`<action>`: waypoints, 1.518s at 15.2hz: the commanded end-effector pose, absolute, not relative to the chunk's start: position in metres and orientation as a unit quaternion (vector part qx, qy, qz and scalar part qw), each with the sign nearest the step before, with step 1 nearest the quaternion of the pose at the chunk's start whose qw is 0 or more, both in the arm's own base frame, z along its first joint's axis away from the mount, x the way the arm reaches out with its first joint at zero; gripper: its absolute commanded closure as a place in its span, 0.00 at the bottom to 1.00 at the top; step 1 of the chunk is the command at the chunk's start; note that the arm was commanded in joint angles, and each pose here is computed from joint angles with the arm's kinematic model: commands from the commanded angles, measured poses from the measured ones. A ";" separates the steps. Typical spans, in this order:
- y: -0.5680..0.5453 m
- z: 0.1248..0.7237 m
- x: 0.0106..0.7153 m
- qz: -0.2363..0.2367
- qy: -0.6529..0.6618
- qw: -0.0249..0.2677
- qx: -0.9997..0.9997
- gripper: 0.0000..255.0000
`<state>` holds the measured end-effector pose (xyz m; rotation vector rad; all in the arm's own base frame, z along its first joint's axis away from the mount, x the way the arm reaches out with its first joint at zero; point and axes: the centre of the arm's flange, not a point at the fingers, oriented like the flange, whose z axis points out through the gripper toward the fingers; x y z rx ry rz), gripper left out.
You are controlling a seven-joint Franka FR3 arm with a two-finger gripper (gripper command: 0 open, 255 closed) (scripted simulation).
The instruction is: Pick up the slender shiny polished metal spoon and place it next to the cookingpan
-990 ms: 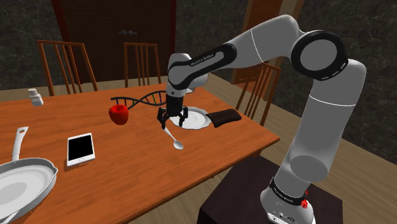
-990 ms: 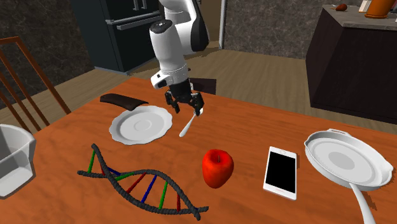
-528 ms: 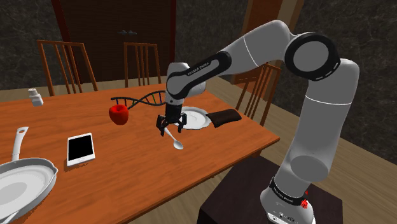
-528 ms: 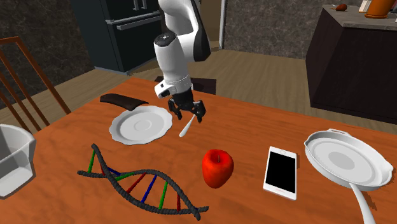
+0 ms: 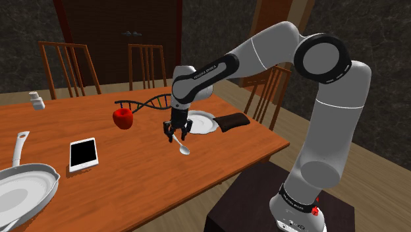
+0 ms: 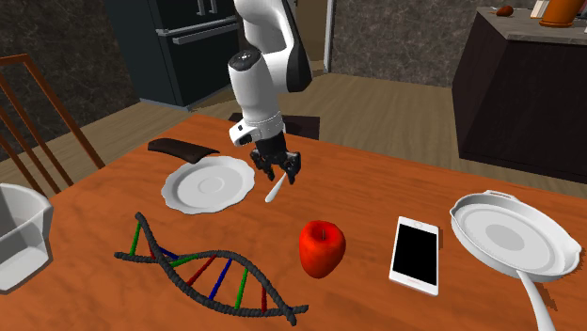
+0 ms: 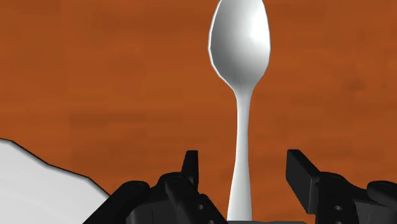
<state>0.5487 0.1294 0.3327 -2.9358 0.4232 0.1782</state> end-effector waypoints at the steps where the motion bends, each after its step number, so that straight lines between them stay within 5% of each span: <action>1: 0.129 0.333 0.549 0.060 0.142 0.085 -0.984 1.00; 23: 0.129 0.407 0.549 0.060 0.142 0.085 -0.984 1.00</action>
